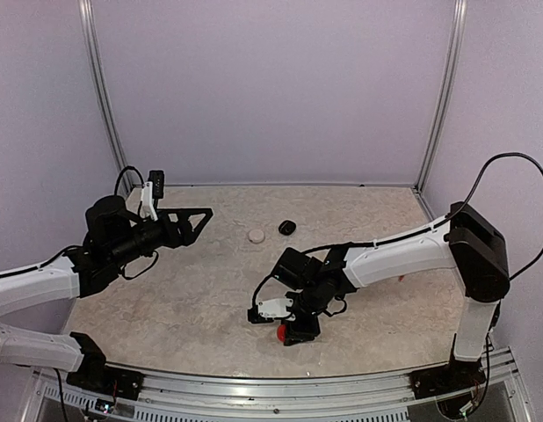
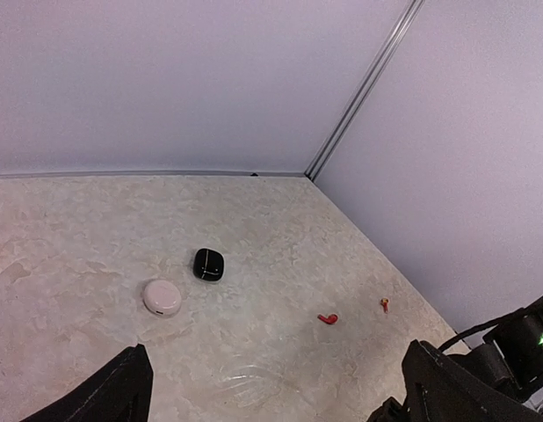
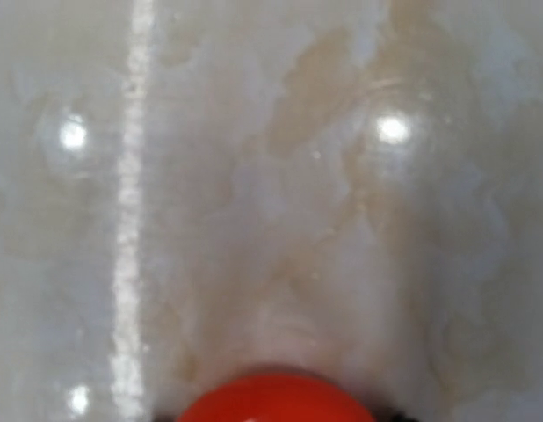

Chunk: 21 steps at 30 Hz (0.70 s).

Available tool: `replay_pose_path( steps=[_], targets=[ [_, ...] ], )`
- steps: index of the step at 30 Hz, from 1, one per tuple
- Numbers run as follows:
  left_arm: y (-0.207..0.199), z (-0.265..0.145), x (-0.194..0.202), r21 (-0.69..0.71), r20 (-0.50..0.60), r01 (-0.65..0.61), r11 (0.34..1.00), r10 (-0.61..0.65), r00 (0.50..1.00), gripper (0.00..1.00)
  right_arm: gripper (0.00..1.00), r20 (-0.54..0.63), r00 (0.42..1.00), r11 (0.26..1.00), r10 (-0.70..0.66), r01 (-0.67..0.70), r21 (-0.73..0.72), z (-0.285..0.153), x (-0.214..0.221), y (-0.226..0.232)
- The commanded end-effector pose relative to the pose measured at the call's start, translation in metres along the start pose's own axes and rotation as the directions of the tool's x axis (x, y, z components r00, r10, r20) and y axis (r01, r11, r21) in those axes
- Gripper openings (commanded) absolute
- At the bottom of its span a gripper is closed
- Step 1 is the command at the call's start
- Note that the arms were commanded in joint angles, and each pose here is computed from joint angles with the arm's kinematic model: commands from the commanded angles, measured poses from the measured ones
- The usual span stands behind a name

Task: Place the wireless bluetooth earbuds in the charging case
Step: Pick up the charging case from the center of the board.

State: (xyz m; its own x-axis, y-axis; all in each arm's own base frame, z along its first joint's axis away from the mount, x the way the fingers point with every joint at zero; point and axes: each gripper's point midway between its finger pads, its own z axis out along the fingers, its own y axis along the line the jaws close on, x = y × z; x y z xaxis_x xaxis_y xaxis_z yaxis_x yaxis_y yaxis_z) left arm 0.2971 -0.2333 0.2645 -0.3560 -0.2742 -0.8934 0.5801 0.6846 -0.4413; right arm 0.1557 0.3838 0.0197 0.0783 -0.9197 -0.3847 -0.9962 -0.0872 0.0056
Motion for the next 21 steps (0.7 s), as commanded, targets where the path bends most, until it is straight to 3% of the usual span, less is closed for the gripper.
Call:
replay_pose_path(
  steps=[1,6,11,15,21],
  targets=[
    [0.005,-0.006,-0.006,-0.019,0.040,0.008,1.000,-0.007,0.999,0.99,0.51,-0.026,1.000,0.999,0.007,-0.006,0.052,0.006,0.000,-0.007],
    [0.009,-0.012,-0.006,-0.034,0.078,0.000,0.999,0.003,0.997,0.99,0.46,0.071,0.986,0.980,0.154,-0.161,0.118,-0.011,-0.025,-0.032],
    [0.008,-0.020,0.001,-0.059,0.133,-0.042,0.997,0.050,0.990,0.99,0.51,0.285,0.884,0.895,0.370,-0.421,0.146,-0.058,-0.062,-0.075],
    [-0.004,-0.023,0.007,-0.070,0.162,-0.098,0.993,0.108,0.981,0.98,0.51,0.470,0.745,0.798,0.473,-0.589,0.130,-0.113,-0.090,-0.103],
    [-0.028,-0.021,0.017,-0.012,0.184,-0.146,0.989,0.146,0.972,0.95,0.49,0.741,0.468,0.703,0.481,-0.712,-0.007,-0.213,-0.112,-0.136]
  ],
)
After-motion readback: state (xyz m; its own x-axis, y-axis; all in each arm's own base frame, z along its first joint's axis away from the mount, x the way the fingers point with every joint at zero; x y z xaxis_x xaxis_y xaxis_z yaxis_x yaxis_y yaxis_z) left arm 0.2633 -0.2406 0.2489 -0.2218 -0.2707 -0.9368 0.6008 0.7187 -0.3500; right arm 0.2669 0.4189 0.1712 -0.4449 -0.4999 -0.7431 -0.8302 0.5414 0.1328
